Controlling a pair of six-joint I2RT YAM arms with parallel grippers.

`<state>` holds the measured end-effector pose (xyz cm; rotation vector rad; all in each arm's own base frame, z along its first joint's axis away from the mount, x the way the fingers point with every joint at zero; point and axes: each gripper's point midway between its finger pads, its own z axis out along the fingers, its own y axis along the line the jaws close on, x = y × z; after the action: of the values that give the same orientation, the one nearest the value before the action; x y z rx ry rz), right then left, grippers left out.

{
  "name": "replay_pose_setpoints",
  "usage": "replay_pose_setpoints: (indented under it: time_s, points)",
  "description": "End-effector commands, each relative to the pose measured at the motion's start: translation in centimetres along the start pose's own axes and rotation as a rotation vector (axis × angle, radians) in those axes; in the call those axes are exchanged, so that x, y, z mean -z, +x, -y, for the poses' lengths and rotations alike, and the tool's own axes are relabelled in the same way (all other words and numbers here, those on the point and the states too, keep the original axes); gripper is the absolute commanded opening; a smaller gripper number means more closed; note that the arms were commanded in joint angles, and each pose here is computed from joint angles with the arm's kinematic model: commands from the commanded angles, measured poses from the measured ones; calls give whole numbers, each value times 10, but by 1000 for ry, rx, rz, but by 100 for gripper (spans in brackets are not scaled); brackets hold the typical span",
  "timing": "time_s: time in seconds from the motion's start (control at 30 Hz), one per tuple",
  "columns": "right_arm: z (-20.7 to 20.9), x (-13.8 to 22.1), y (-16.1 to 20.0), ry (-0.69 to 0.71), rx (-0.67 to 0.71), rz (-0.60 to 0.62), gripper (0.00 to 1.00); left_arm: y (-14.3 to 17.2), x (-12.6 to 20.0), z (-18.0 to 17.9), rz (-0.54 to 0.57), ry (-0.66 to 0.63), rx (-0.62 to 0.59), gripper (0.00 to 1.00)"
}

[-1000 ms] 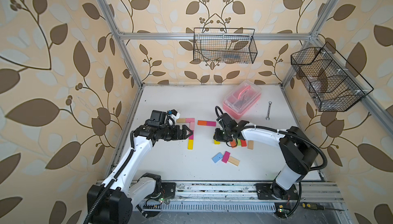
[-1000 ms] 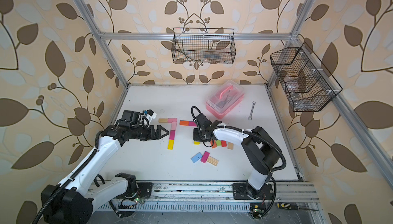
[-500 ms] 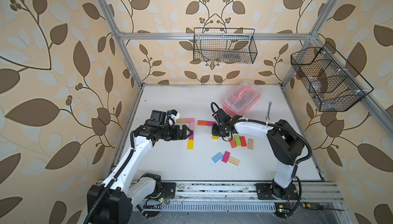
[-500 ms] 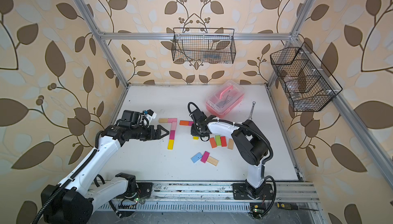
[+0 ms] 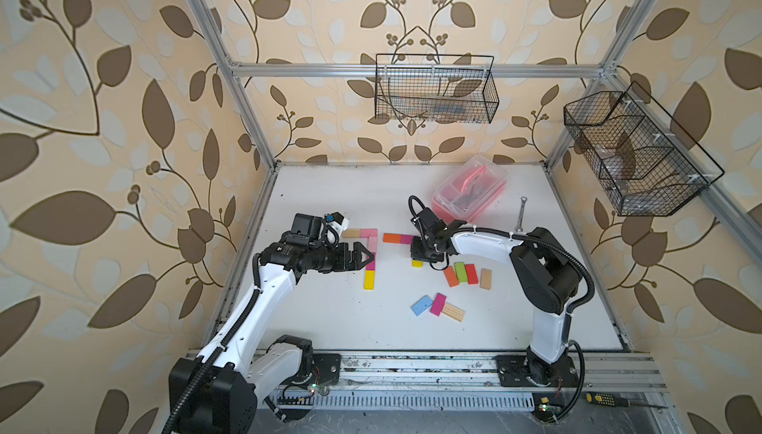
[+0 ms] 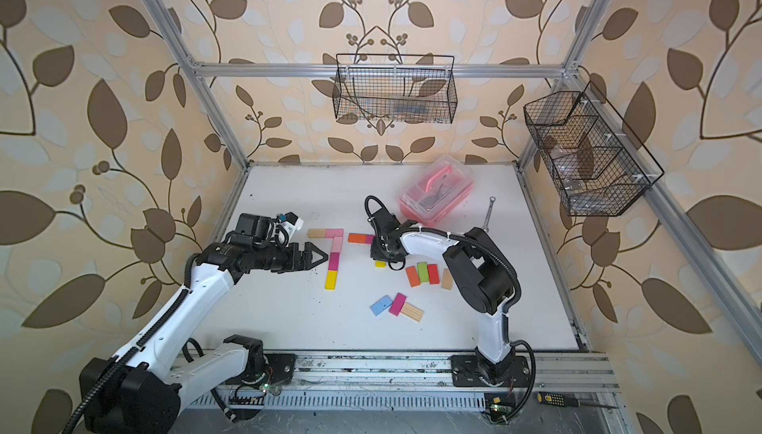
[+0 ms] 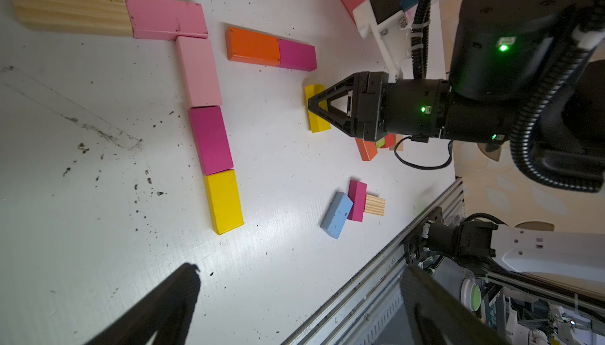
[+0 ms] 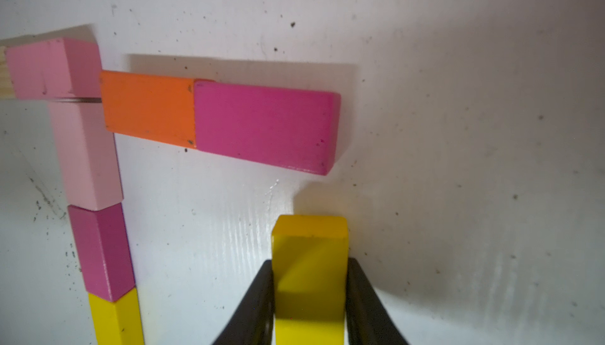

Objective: Assemble the number 7 with building blocks
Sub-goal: Assemble the building block at the center of the board.

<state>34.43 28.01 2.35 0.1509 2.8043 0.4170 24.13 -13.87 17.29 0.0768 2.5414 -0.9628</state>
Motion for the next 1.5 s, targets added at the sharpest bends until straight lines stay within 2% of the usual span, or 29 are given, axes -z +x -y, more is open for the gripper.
replay_pose_setpoints:
  time_s: [0.0, 0.1, 0.23, 0.37, 0.63, 0.83, 1.0, 1.1, 1.47]
  points:
    - [0, -7, -5, 11, -10, 3, 36, -2, 2, 0, 12, 0, -15, 99]
    - [-2, -9, -5, 5, -14, 1, 40, -2, 2, 0, 13, 1, -17, 99]
    - [-3, -10, -4, -5, -19, -2, 54, -2, 2, 0, 13, 1, -16, 99]
    - [-5, -5, -5, -17, -22, 6, 65, -2, 2, 0, 10, 3, -15, 99]
    - [-11, 22, -3, -150, -85, 26, 82, -2, 2, 0, 8, 3, -15, 99]
    - [-11, 45, 14, -311, -171, 21, 83, -2, 2, 0, 9, 3, -14, 99]
    - [-27, 50, 40, -430, -174, -9, 84, -2, 2, 0, 11, 4, -17, 99]
    - [-35, 50, 50, -458, -171, -11, 86, -3, 2, 1, 14, 6, -20, 99]
    - [-47, 54, 57, -548, -266, 85, 87, -3, 5, 5, 28, 23, -35, 99]
